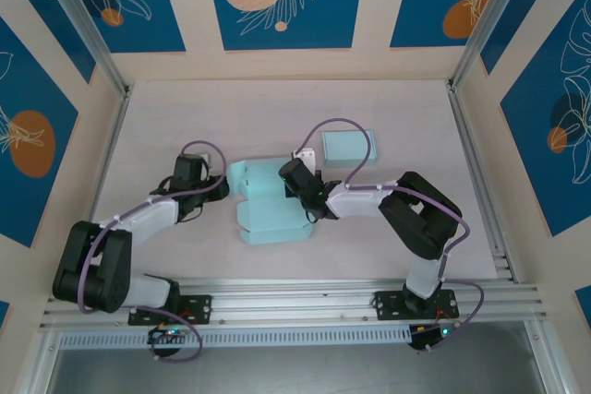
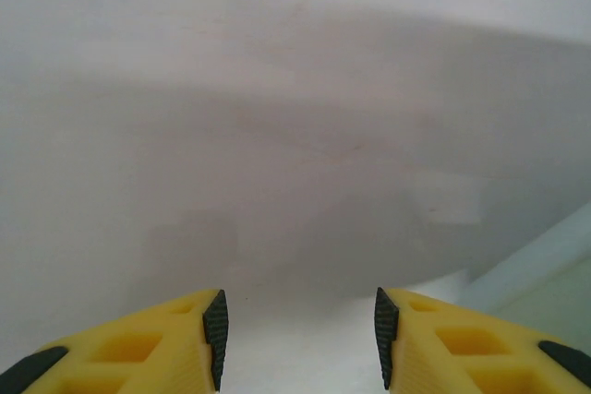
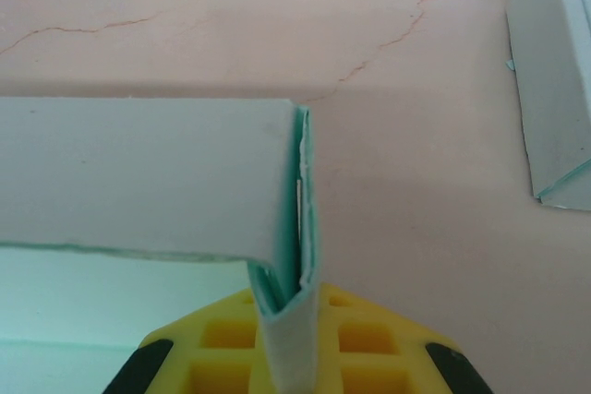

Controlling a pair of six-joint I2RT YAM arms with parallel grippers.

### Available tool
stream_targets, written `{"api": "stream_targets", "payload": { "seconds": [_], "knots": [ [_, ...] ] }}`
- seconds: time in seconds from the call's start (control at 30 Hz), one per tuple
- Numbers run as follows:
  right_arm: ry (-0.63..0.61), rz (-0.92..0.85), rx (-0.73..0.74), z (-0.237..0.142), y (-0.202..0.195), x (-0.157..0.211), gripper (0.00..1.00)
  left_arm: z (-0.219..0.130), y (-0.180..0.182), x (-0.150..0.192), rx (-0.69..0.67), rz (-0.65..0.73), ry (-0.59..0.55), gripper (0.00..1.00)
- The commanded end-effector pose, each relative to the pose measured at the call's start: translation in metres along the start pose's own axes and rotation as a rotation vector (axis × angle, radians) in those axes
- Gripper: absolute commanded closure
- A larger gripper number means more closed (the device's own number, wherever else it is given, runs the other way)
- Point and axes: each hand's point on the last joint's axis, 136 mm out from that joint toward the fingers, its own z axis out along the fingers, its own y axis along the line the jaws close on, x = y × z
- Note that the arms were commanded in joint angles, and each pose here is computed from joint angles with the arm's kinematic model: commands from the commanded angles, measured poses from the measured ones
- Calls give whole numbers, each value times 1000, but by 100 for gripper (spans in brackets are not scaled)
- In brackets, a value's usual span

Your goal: Fold the paper box

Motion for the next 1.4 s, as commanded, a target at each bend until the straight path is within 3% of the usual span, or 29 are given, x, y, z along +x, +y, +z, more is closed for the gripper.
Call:
{"api": "stream_targets", "payload": {
  "seconds": [0.0, 0.2, 0.6, 0.87, 1.2, 1.27, 1.37],
  "knots": [
    [1, 2, -9, 4, 5, 3, 100, -6, -34, -23, 171, 27, -50, 53],
    [-2, -2, -7, 5, 6, 2, 100, -22, -55, -31, 264, 26, -58, 53],
    [-3, -5, -11, 5, 7, 3, 100, -16, -75, -18, 342, 85, 1, 51],
    [-5, -9, -16, 4, 9, 1, 100, -13, -92, 0, 361, 198, 46, 42],
    [1, -17, -19, 4, 10, 1, 100, -19, -89, 17, 365, 209, 79, 32],
    [1, -17, -17, 4, 10, 1, 100, -19, -84, 21, 337, 211, 97, 34],
    [-1, -15, -17, 4, 10, 0, 100, -15, -70, 29, 264, 200, 146, 55]
  ]
}}
